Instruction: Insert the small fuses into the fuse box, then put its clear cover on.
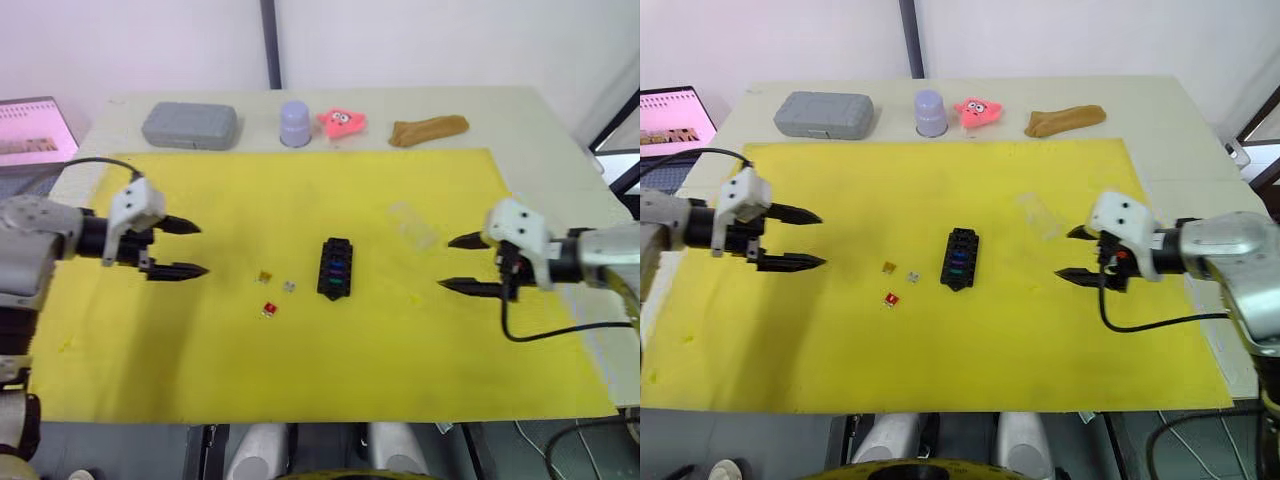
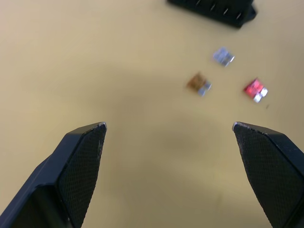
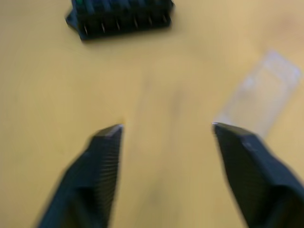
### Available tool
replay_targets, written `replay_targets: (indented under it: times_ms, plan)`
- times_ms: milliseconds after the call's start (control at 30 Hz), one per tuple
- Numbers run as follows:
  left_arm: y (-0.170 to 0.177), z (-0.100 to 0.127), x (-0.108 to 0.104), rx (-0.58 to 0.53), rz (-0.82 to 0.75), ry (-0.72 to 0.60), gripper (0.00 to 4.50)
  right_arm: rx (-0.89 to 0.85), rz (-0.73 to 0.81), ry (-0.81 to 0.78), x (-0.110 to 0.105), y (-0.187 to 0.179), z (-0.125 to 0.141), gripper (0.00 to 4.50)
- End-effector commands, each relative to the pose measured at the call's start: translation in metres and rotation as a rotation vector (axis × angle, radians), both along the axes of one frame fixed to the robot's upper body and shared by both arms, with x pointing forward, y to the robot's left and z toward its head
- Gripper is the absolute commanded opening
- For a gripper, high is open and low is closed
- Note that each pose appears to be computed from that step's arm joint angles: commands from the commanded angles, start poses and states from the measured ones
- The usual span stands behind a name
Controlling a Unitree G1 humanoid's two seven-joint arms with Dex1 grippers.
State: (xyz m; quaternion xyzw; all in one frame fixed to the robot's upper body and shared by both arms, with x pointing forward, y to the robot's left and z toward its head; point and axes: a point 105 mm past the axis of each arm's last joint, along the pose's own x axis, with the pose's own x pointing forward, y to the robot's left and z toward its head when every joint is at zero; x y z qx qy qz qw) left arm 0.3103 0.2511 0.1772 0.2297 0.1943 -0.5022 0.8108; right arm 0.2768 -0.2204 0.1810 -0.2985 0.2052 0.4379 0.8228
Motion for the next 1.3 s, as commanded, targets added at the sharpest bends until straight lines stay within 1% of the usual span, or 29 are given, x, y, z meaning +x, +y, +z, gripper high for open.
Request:
replay_targets:
  times_ms: [33,167,267,400,500,567,633,733,800,900,933,967,1000,1033,1100,1200,1300]
  plan:
    - [0.025,0.004,-0.002,0.030,0.074,-0.032,4.50,-0.015,-0.041,-0.055,-0.002,-0.015,0.011,4.47]
    - [0.037,-0.004,-0.006,0.044,0.117,-0.019,4.50,-0.028,-0.083,-0.051,-0.006,-0.029,0.006,4.47]
    - [0.031,-0.008,-0.007,0.028,0.109,-0.014,4.50,-0.029,-0.098,-0.058,-0.006,-0.032,0.006,4.47]
    - [0.013,-0.015,-0.005,-0.001,0.052,0.002,4.50,0.024,-0.028,-0.078,-0.006,-0.006,0.014,4.47]
    - [-0.011,-0.027,-0.005,-0.041,-0.012,0.058,4.50,0.069,0.075,-0.081,-0.009,0.023,0.021,4.47]
    - [-0.025,-0.033,-0.008,-0.085,-0.043,0.112,4.50,0.096,0.130,-0.089,-0.010,0.040,0.026,4.47]
    - [-0.038,-0.036,-0.010,-0.171,-0.052,0.196,4.50,0.128,0.199,-0.096,-0.015,0.062,0.031,4.47]
    - [-0.048,-0.037,-0.003,-0.291,0.006,0.294,4.50,0.149,0.253,-0.097,-0.019,0.082,0.033,4.47]
    - [-0.052,-0.036,-0.003,-0.375,0.032,0.396,4.50,0.143,0.282,-0.107,-0.020,0.095,0.034,4.47]
    - [-0.067,-0.047,-0.004,-0.484,0.082,0.617,4.50,0.158,0.346,-0.116,-0.024,0.117,0.038,4.47]
    - [-0.069,-0.048,-0.004,-0.517,0.095,0.669,4.50,0.159,0.363,-0.119,-0.025,0.123,0.038,4.47]
    - [-0.073,-0.047,-0.003,-0.538,0.100,0.698,4.50,0.157,0.368,-0.119,-0.025,0.124,0.038,4.47]
    - [-0.074,-0.044,-0.001,-0.602,0.124,0.766,4.50,0.160,0.385,-0.126,-0.027,0.131,0.040,4.47]
    - [-0.077,-0.041,0.001,-0.644,0.138,0.810,4.50,0.161,0.393,-0.130,-0.027,0.134,0.041,4.47]
    - [-0.080,-0.046,0.001,-0.674,0.176,0.905,4.50,0.171,0.404,-0.152,-0.027,0.145,0.043,4.47]
    - [-0.085,-0.050,0.003,-0.668,0.202,0.940,4.50,0.175,0.398,-0.164,-0.026,0.147,0.045,4.47]
    - [-0.088,-0.053,0.008,-0.671,0.216,0.944,4.50,0.175,0.392,-0.173,-0.027,0.147,0.046,4.47]
